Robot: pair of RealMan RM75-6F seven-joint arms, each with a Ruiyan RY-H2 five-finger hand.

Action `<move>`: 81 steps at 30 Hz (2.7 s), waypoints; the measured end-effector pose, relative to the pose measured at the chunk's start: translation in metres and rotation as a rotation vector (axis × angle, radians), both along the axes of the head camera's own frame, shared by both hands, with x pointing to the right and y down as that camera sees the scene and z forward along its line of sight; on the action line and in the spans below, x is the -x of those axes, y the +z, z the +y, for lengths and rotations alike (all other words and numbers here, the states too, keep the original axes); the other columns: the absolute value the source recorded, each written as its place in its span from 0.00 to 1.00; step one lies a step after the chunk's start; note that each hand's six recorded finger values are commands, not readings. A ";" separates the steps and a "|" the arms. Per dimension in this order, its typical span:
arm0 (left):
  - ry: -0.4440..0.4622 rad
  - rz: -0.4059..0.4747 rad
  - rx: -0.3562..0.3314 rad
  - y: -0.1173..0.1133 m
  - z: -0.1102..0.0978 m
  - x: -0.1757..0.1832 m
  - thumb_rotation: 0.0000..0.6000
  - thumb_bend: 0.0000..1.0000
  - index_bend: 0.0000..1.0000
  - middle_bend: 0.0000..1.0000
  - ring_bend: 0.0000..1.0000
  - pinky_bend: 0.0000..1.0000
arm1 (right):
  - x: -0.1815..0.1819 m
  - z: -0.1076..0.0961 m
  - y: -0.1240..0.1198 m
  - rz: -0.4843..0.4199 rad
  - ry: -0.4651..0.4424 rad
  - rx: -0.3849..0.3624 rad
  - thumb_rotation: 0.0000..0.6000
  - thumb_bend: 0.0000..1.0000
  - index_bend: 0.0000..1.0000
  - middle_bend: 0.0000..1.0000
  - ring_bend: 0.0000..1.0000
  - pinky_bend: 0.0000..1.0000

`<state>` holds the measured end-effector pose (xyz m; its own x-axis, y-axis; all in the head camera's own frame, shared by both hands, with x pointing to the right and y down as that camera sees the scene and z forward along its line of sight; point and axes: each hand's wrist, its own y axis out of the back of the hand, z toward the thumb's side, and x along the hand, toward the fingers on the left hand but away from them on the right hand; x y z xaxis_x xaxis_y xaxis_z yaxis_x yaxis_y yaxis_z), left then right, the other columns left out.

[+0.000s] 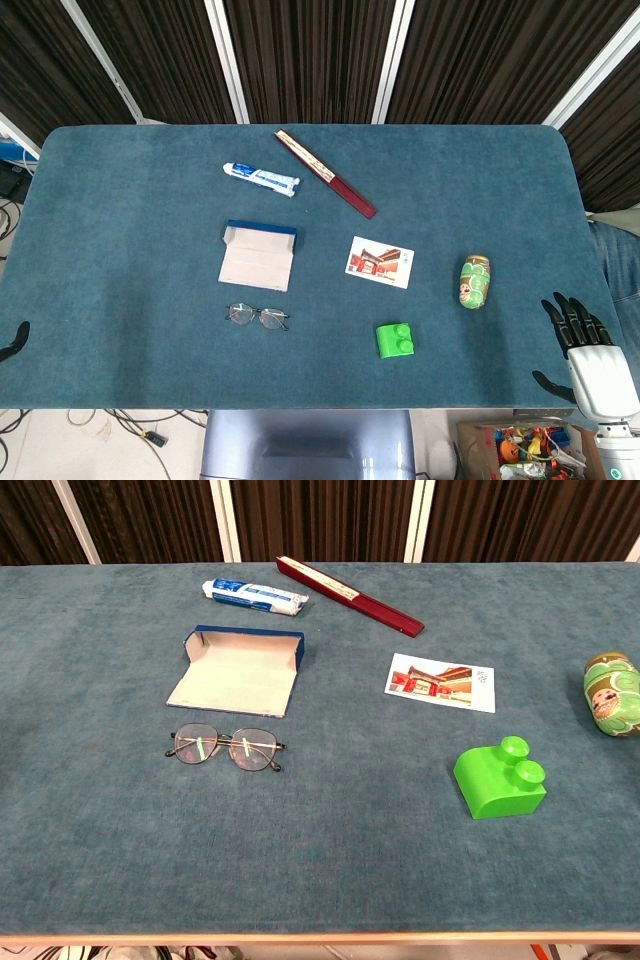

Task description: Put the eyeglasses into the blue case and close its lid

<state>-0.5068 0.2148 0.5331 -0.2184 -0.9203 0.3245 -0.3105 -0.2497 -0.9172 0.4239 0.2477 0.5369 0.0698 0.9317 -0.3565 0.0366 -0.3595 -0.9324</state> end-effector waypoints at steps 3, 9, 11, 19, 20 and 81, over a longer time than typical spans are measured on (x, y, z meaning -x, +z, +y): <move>0.005 -0.002 -0.001 0.000 0.001 -0.002 1.00 0.29 0.10 0.00 0.00 0.00 | -0.001 0.000 -0.002 -0.005 0.002 -0.004 1.00 0.09 0.00 0.00 0.03 0.18; 0.015 -0.005 0.007 0.001 0.003 -0.005 1.00 0.29 0.10 0.00 0.00 0.00 | -0.001 0.000 -0.002 -0.007 -0.003 -0.001 1.00 0.09 0.00 0.00 0.03 0.18; 0.023 -0.003 0.011 0.002 0.004 -0.006 1.00 0.29 0.10 0.00 0.00 0.00 | -0.001 0.000 -0.002 -0.008 -0.007 -0.004 1.00 0.09 0.00 0.00 0.03 0.18; 0.017 0.002 0.003 -0.001 0.004 -0.004 1.00 0.29 0.10 0.00 0.00 0.00 | 0.000 0.001 -0.002 -0.006 -0.007 -0.002 1.00 0.09 0.00 0.00 0.03 0.18; 0.017 0.001 0.002 -0.001 0.004 -0.004 1.00 0.29 0.10 0.00 0.00 0.00 | 0.000 0.001 -0.003 -0.007 -0.006 -0.001 1.00 0.09 0.00 0.00 0.03 0.18; 0.639 0.037 0.450 0.148 -0.075 -0.313 1.00 0.26 0.45 0.02 0.00 0.00 | -0.007 -0.002 0.003 -0.028 0.056 0.051 1.00 0.09 0.00 0.00 0.03 0.18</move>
<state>-0.1940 0.1402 0.6809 0.3276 -0.6423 0.6929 -0.0098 -0.7357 -0.6773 0.4313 0.2460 0.5399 0.0287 0.9153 -0.4019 0.0838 -0.4028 -0.9114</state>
